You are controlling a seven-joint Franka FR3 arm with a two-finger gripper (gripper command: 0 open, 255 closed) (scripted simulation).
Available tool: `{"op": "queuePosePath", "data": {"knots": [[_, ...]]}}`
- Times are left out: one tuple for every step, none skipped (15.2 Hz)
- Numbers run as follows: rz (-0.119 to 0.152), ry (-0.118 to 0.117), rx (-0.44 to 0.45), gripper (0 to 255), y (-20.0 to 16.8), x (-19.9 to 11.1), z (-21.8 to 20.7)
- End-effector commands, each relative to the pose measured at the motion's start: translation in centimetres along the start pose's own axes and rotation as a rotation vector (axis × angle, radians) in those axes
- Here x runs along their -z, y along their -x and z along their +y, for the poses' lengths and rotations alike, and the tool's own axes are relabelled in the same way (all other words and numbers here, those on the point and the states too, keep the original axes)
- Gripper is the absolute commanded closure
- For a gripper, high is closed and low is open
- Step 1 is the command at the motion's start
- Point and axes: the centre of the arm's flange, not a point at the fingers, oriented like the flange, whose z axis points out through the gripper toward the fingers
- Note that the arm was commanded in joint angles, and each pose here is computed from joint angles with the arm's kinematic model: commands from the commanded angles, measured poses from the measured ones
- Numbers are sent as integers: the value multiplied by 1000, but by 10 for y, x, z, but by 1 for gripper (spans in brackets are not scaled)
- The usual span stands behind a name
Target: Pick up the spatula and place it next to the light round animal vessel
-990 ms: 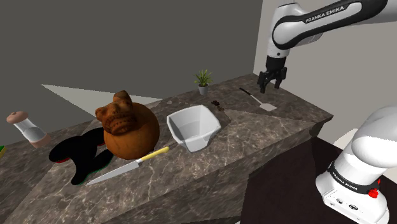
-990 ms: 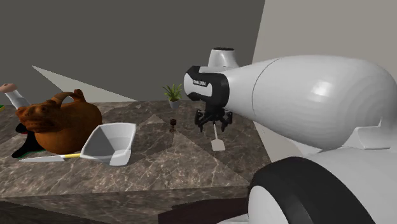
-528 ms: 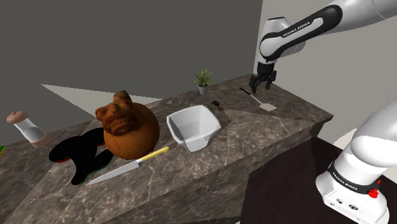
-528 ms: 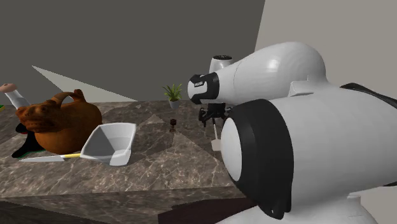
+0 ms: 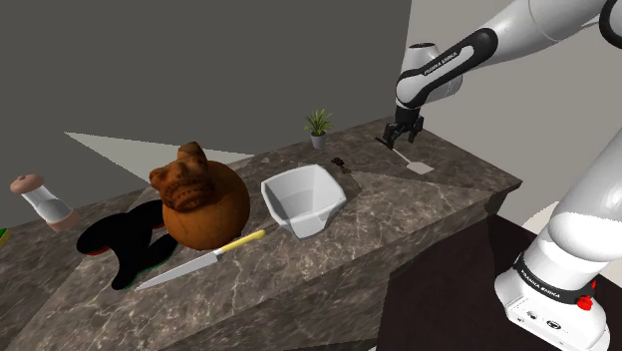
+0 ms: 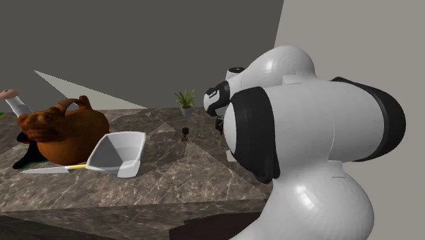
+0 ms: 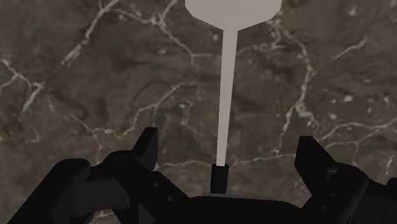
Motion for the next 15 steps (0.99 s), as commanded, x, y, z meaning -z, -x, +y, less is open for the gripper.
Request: {"op": "queuePosePath", "data": {"knots": [[1, 0, 0, 0, -1, -11, 0], [1, 0, 0, 0, -1, -17, 0], [1, 0, 0, 0, -1, -22, 0], [1, 0, 0, 0, -1, -25, 0], [1, 0, 0, 0, -1, -25, 0], [1, 0, 0, 0, -1, -25, 0], [1, 0, 0, 0, -1, -25, 0], [1, 0, 0, 0, -1, -25, 0], [1, 0, 0, 0, -1, -25, 0], [1, 0, 0, 0, -1, -25, 0], [1, 0, 0, 0, -1, -25, 0], [1, 0, 0, 255, -1, -25, 0], [1, 0, 0, 255, -1, -25, 0], [1, 0, 0, 255, -1, -25, 0], [1, 0, 0, 255, -1, -25, 0]]}}
